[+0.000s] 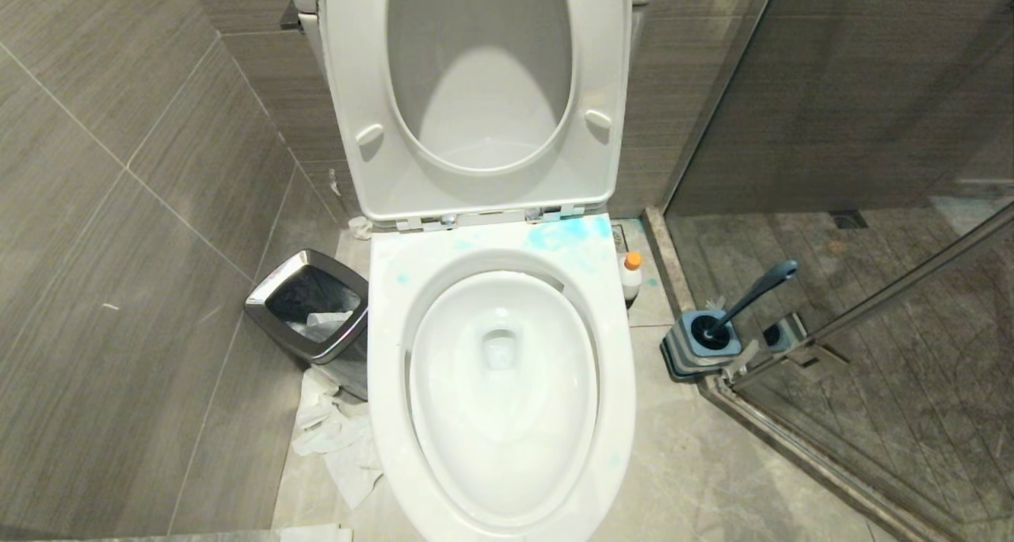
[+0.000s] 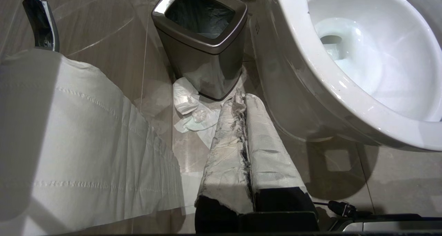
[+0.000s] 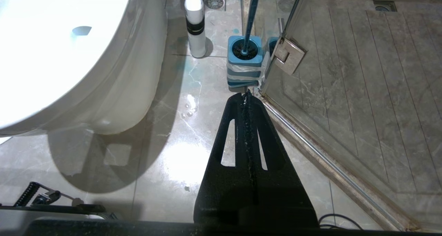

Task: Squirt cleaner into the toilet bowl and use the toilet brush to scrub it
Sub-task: Pour in the cleaning agent

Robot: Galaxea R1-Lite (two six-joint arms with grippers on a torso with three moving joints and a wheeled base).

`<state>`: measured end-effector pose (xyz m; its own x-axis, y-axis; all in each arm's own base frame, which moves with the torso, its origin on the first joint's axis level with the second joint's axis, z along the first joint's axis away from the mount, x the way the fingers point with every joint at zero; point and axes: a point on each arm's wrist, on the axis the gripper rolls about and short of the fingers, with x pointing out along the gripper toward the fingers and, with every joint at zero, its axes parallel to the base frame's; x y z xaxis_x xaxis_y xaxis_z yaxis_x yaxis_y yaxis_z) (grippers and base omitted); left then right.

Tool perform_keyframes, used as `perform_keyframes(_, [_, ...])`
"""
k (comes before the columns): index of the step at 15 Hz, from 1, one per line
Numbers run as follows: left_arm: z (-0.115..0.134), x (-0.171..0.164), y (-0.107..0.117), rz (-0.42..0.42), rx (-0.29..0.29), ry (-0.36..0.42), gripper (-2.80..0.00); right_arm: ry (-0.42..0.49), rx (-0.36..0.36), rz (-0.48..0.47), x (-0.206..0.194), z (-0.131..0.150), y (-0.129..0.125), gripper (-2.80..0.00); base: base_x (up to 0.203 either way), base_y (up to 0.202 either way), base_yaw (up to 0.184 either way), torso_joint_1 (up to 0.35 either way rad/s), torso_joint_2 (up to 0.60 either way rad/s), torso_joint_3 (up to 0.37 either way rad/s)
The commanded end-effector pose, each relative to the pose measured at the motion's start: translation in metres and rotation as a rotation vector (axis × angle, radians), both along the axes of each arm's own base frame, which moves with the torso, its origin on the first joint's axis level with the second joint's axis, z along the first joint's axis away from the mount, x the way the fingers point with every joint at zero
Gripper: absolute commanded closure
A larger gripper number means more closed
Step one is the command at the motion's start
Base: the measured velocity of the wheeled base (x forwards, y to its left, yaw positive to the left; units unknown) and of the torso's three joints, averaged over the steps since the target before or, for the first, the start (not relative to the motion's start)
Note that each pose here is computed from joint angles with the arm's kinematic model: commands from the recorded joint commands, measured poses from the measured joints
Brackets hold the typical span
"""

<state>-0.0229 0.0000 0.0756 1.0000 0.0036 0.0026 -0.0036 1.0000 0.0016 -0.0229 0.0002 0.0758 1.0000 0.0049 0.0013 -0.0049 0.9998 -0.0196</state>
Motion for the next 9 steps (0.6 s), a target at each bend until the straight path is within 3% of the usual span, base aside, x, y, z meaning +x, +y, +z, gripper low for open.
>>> perform_keyframes(1, [0.0001,0.0001,0.0,0.001,0.0,0.001,0.0,0.0,0.0,0.001,0.0,0.0001,0.0,0.0,0.0,0.0,0.0,0.0,0.0,0.0])
perform_keyframes(9, [0.0001,0.0001,0.0,0.001,0.0,0.001,0.0,-0.002,-0.002,0.0,0.0,0.0002,0.0,0.0,0.0,0.0,0.0,0.0,0.0,0.0])
